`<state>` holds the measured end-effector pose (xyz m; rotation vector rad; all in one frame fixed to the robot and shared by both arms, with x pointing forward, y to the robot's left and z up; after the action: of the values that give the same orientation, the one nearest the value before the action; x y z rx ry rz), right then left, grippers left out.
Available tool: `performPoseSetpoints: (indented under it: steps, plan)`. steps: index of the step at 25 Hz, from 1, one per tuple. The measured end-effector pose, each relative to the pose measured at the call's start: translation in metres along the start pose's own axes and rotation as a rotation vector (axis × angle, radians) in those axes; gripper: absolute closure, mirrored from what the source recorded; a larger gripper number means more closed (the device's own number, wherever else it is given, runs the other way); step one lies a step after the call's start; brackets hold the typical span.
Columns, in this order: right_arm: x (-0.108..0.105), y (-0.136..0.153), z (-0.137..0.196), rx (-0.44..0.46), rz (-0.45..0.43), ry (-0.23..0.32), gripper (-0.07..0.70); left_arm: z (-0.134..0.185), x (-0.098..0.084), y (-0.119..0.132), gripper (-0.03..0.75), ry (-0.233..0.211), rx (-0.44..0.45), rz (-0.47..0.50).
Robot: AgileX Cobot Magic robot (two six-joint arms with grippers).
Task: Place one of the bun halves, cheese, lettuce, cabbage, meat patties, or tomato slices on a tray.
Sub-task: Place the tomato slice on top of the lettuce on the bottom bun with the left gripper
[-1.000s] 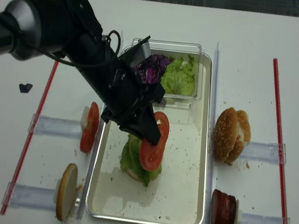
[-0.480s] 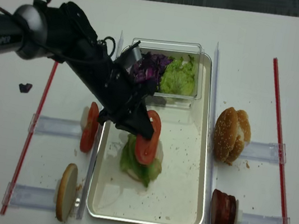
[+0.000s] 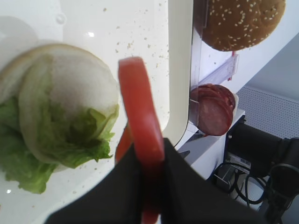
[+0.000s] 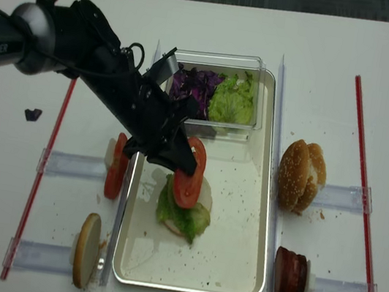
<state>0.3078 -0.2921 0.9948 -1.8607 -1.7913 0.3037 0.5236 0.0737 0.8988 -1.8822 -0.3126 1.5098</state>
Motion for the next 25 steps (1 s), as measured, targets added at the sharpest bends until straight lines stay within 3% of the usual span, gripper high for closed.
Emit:
performPoseSetpoints:
  steps: [9, 21, 25]
  plan:
    - [0.0, 0.0, 0.0, 0.0, 0.0, 0.0, -0.043, -0.004, 0.004, 0.008, 0.685, -0.036, -0.002, 0.035]
    - [0.0, 0.0, 0.0, 0.0, 0.0, 0.0, -0.043, 0.0, -0.006, 0.019, 0.685, -0.013, 0.024, 0.041]
    - [0.0, 0.0, 0.0, 0.0, 0.0, 0.0, -0.043, 0.009, -0.001, 0.023, 0.685, -0.037, 0.045, 0.041]
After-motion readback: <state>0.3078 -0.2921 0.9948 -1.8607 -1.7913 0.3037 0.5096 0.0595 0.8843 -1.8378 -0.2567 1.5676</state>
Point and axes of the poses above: a point on each arm's last joint axis where the gripper is mounted, y pointing out along that axis toward the gripper, x along the wrist's bending axis when the last joint is at zero, z = x × y, the point moved 9 cm from there along y, pointing out along that axis toward the gripper, and after that the axes turned 13 degrees about y, right-handed, at the moved point
